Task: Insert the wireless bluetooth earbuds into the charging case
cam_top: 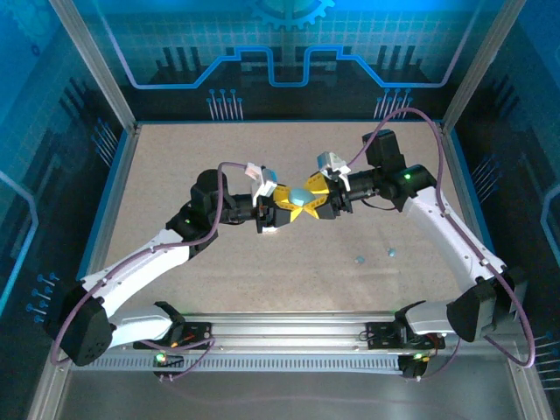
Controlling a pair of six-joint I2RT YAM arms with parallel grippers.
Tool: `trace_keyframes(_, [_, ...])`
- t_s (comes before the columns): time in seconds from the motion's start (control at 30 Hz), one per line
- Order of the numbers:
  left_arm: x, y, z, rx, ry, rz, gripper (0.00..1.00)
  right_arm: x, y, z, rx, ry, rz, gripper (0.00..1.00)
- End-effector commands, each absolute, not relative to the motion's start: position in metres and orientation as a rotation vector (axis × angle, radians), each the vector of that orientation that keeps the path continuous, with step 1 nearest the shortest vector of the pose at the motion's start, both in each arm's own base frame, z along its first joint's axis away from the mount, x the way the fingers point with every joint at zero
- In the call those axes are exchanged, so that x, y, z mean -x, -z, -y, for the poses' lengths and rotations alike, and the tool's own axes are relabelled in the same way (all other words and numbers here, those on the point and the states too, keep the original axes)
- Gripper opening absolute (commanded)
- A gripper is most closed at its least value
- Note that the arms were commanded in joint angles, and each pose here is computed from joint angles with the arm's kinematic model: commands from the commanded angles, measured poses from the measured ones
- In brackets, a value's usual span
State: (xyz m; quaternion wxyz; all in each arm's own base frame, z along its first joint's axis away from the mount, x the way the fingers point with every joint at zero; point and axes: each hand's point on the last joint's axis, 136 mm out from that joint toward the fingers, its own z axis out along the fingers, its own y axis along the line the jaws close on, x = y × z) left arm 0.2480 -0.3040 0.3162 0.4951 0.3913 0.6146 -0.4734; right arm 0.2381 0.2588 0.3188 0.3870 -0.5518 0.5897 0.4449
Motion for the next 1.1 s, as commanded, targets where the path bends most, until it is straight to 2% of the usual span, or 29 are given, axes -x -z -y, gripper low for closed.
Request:
trace_keyframes(0.0, [-0.2477,-0.3376,0.3064,-0.96,1.133,-1.419,0.32,-0.233,-0.3281,-0.2532,1.397,-1.129,-1.479,0.51])
trace_keyframes(0.2, [-0.2472,-0.3386,0.3062,-0.961,1.135,-1.417,0.32,-0.2364,-0.3313,-0.2502,1.368,-1.136,-1.482,0.5])
trace_keyframes(0.37, [-0.247,-0.3385,0.3071,-0.964,1.14,-1.413,0.34,-0.2366,-0.3317,-0.2519,1.362,-1.17,-1.487,0.39])
trace_keyframes(0.47, [-0.2468,-0.3402,0.3075,-0.963,1.146,-1.409,0.36,-0.2366,-0.3318,-0.2524,1.363,-1.178,-1.486,0.36])
trace_keyframes(0.73, [-0.2495,-0.3421,0.3101,-0.945,1.172,-1.409,0.46,-0.2371,-0.3319,-0.2563,1.371,-1.174,-1.474,0.36])
trace_keyframes(1.07, [-0.2499,-0.3434,0.3122,-0.937,1.199,-1.407,0.47,-0.2374,-0.3285,-0.2592,1.383,-1.156,-1.472,0.36])
